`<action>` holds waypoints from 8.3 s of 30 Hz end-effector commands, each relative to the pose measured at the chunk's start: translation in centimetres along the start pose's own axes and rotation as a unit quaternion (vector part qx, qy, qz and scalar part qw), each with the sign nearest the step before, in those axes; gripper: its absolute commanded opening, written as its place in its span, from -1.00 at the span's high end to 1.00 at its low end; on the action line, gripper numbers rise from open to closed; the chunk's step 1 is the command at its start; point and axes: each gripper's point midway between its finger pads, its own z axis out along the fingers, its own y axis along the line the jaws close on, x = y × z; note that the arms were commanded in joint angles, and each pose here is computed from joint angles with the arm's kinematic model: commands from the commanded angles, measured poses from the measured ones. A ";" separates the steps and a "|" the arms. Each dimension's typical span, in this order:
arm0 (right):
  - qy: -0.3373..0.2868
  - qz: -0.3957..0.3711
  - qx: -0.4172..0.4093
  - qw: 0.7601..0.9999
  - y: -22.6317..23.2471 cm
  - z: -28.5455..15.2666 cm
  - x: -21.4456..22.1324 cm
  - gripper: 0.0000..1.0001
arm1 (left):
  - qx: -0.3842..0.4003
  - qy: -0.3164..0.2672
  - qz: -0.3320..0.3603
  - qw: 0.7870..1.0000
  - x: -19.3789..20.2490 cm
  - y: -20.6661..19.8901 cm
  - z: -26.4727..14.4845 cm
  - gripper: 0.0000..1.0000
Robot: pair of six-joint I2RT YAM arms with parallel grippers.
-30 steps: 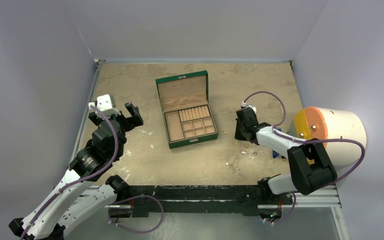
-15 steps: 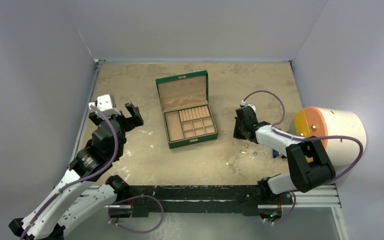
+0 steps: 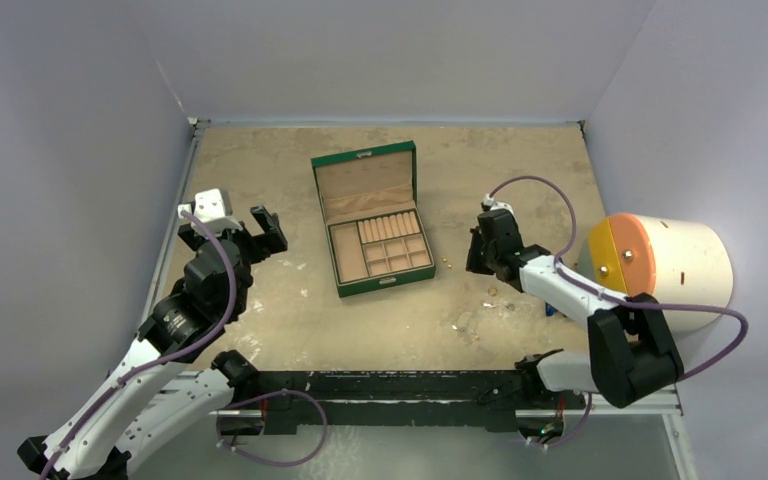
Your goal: Organize the mixed jewelry
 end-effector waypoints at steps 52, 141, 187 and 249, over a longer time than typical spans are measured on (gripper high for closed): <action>-0.263 -0.752 -0.447 0.408 25.9 -19.8 10.6 1.00 | 0.479 0.415 -0.007 0.774 14.6 -14.5 -12.3 -0.42; -0.218 -0.192 -0.628 0.722 26.0 -29.6 3.1 0.03 | 0.545 0.090 -0.190 0.812 -0.8 -17.5 -11.7 1.00; -0.275 -0.005 -0.731 0.625 29.4 -39.4 -4.9 0.37 | 0.611 0.053 -0.273 0.741 -5.0 -16.5 -16.2 1.00; -0.152 -0.186 -0.108 0.965 21.1 -4.9 -9.0 1.00 | 0.139 0.082 -0.080 0.984 4.2 -3.1 -3.4 -0.43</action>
